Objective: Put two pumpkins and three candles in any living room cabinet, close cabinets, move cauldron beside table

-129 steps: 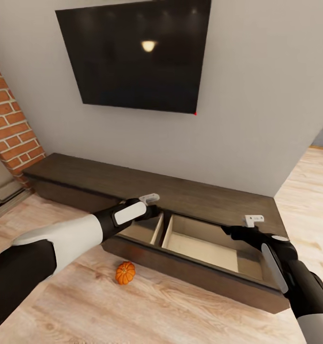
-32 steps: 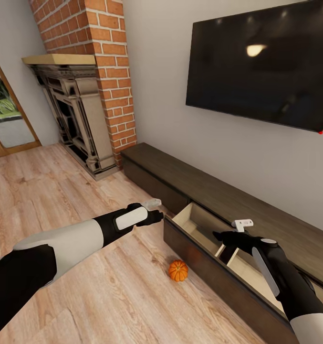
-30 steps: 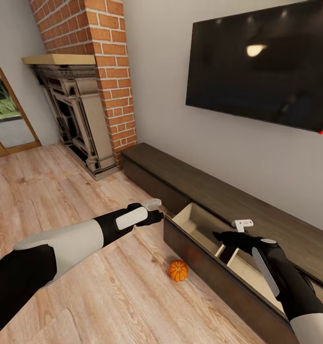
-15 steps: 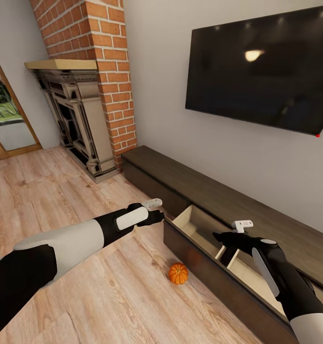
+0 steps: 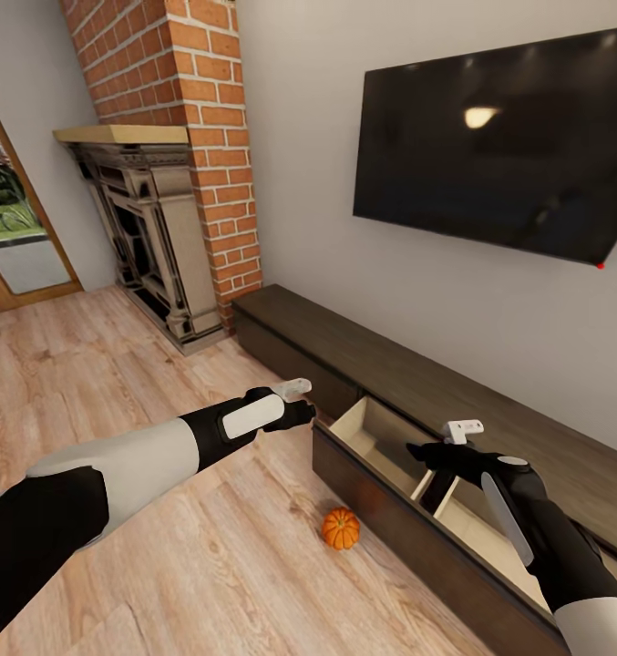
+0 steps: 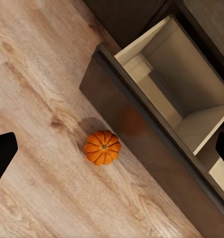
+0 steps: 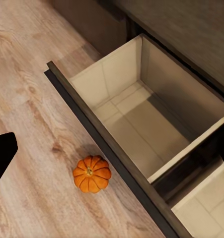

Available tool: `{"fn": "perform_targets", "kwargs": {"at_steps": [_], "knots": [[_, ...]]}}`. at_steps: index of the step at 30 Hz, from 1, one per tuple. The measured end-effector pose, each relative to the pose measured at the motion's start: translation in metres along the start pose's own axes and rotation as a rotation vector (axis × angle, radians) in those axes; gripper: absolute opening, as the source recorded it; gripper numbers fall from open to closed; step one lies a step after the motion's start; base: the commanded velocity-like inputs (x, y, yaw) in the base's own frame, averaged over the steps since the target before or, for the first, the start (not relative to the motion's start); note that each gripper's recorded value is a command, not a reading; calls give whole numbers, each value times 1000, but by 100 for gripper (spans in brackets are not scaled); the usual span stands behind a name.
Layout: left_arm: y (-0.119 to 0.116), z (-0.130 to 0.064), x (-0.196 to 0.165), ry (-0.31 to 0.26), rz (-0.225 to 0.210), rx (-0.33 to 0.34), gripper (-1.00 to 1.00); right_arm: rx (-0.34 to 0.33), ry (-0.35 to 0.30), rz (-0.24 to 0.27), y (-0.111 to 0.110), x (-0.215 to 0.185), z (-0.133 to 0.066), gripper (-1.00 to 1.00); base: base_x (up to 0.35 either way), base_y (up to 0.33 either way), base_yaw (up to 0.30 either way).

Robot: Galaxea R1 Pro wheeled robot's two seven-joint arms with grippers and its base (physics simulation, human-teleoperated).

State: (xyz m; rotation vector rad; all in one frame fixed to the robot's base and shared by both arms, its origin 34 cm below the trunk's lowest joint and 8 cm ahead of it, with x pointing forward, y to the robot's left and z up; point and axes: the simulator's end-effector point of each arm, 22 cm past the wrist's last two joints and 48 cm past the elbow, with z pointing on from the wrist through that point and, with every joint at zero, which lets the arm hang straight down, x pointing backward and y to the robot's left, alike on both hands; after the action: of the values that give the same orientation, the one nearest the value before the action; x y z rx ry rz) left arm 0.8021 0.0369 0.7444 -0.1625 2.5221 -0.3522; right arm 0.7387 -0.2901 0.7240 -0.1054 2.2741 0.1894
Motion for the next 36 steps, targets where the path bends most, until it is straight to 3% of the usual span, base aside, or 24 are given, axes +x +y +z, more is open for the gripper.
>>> {"fn": "perform_targets", "kwargs": {"at_steps": [36], "knots": [[-13, -30, -21, -55, 12, 15, 100, 0, -62, -6, 2, -25, -18, 100, 0, 0, 0]]}}
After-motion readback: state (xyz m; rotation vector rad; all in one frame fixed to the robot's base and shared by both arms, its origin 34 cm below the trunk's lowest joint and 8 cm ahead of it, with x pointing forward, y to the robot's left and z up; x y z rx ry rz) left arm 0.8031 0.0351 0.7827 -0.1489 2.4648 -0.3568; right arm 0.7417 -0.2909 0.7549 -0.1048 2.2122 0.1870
